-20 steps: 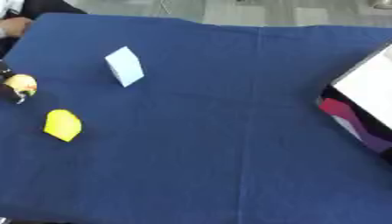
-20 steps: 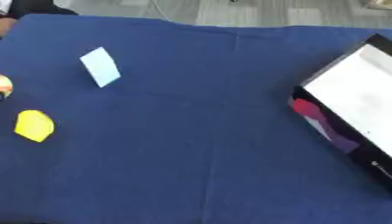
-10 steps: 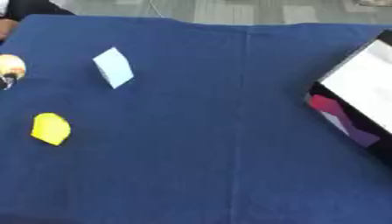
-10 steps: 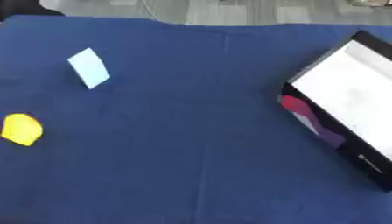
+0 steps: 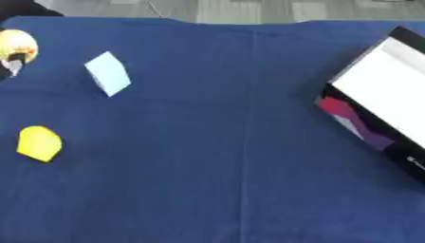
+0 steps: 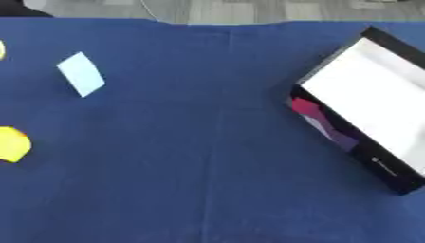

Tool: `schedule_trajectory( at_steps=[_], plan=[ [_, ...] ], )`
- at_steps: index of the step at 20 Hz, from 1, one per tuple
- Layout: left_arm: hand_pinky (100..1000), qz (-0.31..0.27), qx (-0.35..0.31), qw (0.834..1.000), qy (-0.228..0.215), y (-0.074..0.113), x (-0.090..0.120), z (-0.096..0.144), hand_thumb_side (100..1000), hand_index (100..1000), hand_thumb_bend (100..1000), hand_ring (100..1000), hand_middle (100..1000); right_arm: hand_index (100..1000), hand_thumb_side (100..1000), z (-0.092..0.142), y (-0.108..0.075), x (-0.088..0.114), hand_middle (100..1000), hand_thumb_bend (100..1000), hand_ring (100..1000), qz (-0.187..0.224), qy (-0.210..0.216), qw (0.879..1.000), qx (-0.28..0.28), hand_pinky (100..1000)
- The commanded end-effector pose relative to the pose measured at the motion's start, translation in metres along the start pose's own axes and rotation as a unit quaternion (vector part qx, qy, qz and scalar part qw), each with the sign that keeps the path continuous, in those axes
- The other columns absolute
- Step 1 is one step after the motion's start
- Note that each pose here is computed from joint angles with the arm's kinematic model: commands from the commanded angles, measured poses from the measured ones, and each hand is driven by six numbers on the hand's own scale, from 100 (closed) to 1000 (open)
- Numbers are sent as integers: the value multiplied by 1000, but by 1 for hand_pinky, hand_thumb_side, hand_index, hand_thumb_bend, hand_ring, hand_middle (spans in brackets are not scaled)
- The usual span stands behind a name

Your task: Pick up the objects with one hand, pass them to the other hand, and then place them into the box on the other side of the table.

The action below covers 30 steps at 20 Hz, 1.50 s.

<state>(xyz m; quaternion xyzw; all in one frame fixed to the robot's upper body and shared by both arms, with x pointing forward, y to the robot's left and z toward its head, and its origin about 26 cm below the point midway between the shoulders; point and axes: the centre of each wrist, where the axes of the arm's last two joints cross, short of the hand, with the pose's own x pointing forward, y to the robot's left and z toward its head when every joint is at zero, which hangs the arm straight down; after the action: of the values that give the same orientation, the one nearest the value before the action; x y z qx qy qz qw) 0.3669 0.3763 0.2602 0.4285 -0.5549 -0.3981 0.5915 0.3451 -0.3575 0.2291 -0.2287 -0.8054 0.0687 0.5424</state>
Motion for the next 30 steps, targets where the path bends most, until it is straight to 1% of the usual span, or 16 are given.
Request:
schedule_trajectory(
  at_steps=[1,6,10,13,17,23,25,27,30],
  plan=[
    [800,-1,13,999,-36,6,17,6,118,581,100,759,677,916,441,-6,-3,30,867,100,820,14,-47,999,23,903],
    [795,4,2,997,-71,-5,36,6,124,579,100,751,671,916,423,-12,10,56,869,100,822,10,-86,994,63,903],
    [789,12,-3,995,-99,-14,49,6,134,578,100,742,666,915,410,-16,21,72,870,100,823,9,-108,990,93,902],
    [784,17,-10,992,-125,-25,60,5,139,577,100,735,661,914,392,-19,34,87,869,100,823,13,-128,984,125,902],
    [783,25,-4,987,-156,-38,73,4,147,578,100,733,658,910,378,-20,53,102,866,100,824,23,-150,973,171,903],
    [768,46,-2,975,-216,-56,85,5,168,576,100,715,644,902,355,-22,81,118,857,100,822,43,-175,956,230,903],
    [767,48,2,973,-225,-60,88,5,179,578,100,713,642,900,360,-22,87,120,857,100,822,52,-181,952,241,903],
    [772,56,4,969,-239,-65,93,6,182,578,100,716,642,900,362,-22,98,124,858,100,822,61,-190,944,262,903],
    [771,65,7,965,-255,-72,98,7,187,578,100,716,642,900,361,-24,112,127,859,100,822,72,-196,936,282,903]
  ],
)
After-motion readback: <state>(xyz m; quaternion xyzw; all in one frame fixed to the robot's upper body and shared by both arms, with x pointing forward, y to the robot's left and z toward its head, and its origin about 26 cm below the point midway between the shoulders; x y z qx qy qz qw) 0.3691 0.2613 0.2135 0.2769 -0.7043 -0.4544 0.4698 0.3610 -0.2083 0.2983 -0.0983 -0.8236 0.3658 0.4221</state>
